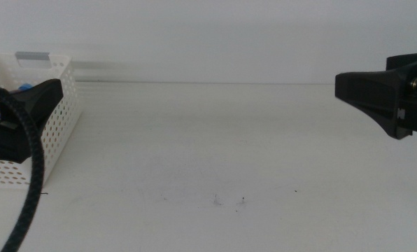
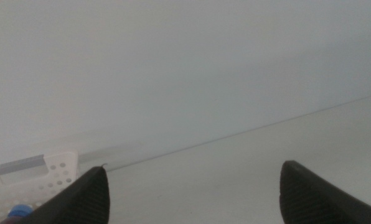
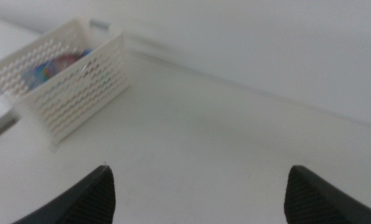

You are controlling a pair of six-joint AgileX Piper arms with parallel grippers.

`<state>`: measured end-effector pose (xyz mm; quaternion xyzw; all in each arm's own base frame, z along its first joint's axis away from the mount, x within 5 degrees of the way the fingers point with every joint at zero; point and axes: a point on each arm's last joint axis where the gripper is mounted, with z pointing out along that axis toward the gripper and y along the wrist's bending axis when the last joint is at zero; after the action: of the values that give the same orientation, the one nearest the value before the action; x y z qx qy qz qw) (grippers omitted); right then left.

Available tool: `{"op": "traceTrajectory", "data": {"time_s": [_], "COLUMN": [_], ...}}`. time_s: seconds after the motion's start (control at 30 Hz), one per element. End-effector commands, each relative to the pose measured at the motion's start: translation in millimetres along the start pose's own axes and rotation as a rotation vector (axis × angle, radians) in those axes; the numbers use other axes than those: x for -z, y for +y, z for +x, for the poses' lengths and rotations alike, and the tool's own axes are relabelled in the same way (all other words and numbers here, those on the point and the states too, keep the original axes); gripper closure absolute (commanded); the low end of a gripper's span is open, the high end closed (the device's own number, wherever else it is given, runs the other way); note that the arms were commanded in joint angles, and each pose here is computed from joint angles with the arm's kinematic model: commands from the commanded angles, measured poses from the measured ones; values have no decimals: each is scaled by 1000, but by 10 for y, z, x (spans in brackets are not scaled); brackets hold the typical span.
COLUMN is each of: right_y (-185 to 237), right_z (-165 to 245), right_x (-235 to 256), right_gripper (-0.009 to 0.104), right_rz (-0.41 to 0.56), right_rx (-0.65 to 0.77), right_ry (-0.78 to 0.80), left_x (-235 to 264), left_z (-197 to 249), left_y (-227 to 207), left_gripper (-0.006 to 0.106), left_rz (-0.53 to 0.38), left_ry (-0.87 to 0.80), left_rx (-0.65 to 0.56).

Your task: Use arms to grab the bottles and put them into the dustbin to the left of the table.

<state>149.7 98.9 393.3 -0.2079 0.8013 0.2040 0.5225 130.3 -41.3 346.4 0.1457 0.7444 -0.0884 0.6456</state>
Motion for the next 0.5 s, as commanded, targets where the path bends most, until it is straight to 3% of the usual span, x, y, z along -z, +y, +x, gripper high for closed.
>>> {"op": "traceTrajectory", "data": {"time_s": [0.0,0.1,0.27,0.47], "right_y": [-96,-330,-574,-523], "right_z": [79,290,870,1765], "right_x": [-32,-61,155,485], "right_gripper": [11,11,11,11], "right_rz": [42,155,357,491], "right_rx": [-29,-100,-56,-67], "right_ry": [-90,-151,-98,-167], "left_x": [11,10,136,419], "left_z": [1,2,177,974], "left_y": [-6,-10,12,75], "left_gripper": [7,7,7,7], "left_rz": [2,6,-35,-200], "left_ry": [-14,-15,-41,13], "left_rx": [6,28,-25,5]}}
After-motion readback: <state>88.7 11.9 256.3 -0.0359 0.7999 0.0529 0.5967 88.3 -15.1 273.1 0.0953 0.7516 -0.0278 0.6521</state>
